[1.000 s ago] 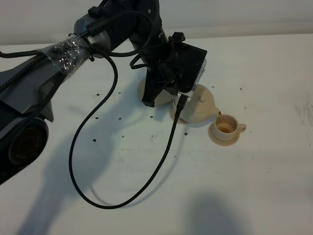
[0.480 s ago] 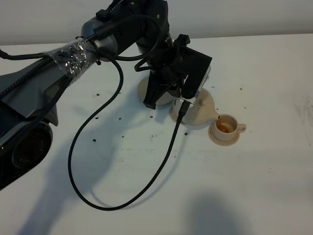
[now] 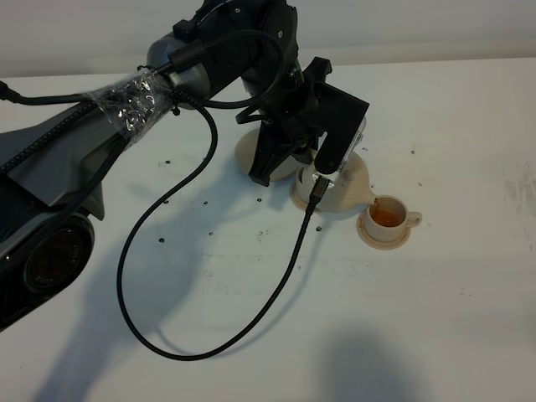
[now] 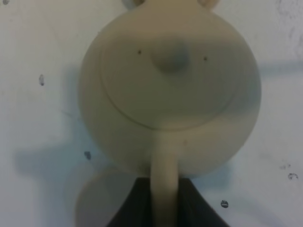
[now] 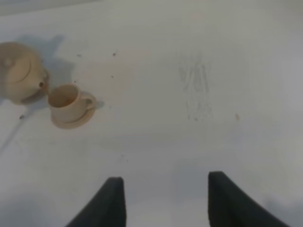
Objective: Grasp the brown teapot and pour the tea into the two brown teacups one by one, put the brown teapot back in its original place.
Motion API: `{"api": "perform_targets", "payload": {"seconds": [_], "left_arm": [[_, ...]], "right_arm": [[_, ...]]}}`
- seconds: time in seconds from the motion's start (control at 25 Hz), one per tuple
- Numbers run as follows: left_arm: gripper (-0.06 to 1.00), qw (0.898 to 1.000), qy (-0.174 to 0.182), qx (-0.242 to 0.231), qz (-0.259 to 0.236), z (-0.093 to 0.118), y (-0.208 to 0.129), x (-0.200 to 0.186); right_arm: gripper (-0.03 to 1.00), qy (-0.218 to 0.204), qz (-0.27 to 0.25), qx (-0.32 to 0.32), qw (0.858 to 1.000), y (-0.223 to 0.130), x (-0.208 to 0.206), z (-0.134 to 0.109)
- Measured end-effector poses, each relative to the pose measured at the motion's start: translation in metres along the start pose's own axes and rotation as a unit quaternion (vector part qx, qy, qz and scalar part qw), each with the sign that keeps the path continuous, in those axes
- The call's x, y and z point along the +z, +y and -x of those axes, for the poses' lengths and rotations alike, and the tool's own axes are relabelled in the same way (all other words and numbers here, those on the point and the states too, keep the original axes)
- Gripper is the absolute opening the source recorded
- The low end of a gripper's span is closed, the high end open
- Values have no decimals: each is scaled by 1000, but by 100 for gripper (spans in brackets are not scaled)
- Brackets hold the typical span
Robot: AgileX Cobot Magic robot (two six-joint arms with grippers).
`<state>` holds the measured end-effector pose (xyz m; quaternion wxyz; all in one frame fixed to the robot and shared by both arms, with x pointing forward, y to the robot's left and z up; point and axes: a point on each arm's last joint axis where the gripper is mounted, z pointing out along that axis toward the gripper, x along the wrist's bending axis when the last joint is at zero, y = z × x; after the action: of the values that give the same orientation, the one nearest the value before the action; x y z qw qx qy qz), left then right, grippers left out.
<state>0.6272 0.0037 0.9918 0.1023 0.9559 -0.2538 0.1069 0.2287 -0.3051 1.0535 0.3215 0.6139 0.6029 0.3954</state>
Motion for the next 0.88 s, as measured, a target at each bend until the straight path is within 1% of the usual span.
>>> {"api": "perform_targets", "payload": {"seconds": [0.48, 0.88], "left_arm": [[8, 1000, 22, 11, -12, -3, -1, -12], [8, 999, 22, 25, -14, -2, 0, -12]], "right_arm": [[41, 0, 0, 0, 1000, 0, 0, 0], [41, 0, 0, 0, 1000, 0, 0, 0]]}}
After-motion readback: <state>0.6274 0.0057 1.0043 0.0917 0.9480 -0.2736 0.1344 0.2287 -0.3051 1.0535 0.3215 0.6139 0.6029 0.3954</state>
